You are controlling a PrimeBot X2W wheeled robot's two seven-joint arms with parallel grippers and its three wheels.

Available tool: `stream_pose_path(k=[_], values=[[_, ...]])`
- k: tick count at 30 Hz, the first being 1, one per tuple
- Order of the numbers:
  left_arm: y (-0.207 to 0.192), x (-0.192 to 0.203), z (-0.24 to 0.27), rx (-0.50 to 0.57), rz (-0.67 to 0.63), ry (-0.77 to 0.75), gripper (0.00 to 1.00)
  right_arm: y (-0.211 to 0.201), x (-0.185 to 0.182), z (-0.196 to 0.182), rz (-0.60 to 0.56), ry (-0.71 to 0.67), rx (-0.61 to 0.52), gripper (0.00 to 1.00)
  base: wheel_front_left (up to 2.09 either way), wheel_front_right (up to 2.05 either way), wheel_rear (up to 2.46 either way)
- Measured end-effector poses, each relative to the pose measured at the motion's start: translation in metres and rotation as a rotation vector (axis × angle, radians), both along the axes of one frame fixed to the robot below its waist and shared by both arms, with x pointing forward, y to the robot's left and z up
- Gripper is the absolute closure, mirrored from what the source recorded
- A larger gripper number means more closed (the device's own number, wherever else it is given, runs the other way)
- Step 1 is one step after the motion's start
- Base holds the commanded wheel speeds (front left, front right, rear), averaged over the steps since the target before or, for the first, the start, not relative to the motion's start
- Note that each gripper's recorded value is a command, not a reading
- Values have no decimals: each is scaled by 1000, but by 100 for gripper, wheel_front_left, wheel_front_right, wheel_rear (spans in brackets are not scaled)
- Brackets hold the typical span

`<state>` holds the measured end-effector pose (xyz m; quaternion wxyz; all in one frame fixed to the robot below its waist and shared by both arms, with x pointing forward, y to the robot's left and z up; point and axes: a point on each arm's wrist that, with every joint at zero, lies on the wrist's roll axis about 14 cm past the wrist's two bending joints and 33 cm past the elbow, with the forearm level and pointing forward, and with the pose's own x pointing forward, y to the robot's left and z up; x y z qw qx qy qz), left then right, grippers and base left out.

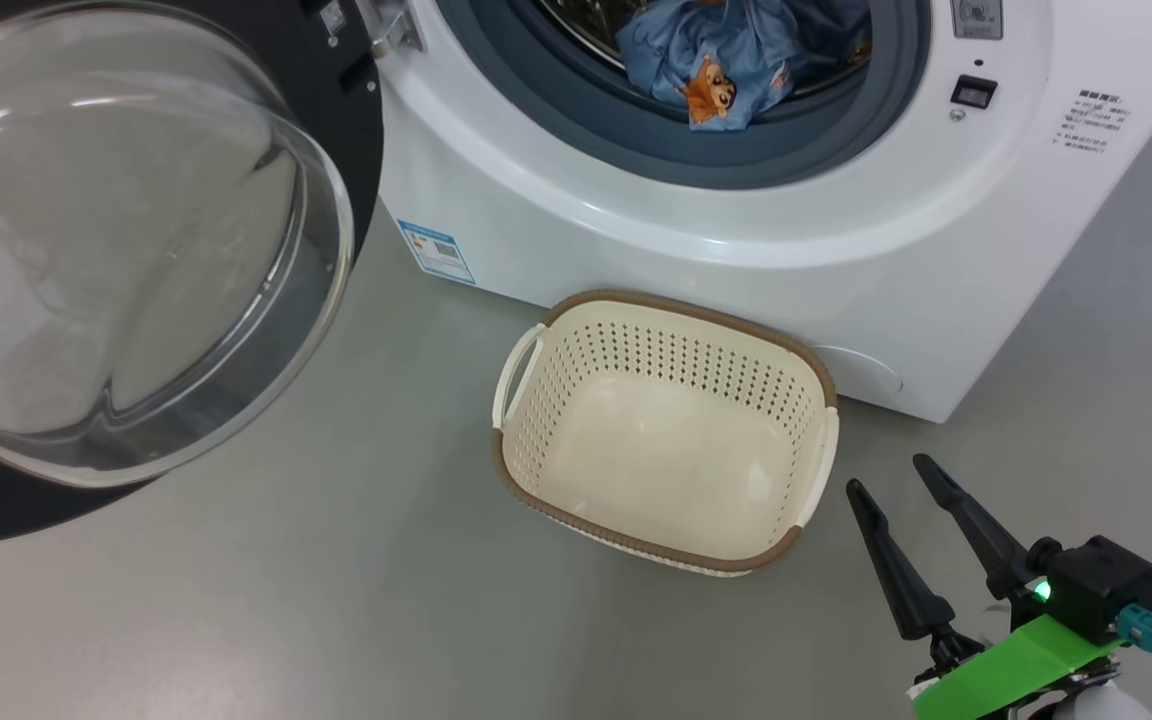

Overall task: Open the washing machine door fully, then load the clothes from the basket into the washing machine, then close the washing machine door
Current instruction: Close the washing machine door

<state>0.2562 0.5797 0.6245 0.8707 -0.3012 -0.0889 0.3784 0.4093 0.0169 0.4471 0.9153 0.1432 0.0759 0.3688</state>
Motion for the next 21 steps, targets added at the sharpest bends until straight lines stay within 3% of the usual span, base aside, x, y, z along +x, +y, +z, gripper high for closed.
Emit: stream_pose_path(k=[10, 21], values=[[-7, 19, -32, -147, -68, 106, 100, -1, 7, -13, 4, 13, -16, 0, 0, 0, 0], [-9, 24, -40, -191, -102, 160, 100, -4, 13, -13, -4, 5, -16, 0, 0, 0, 0]])
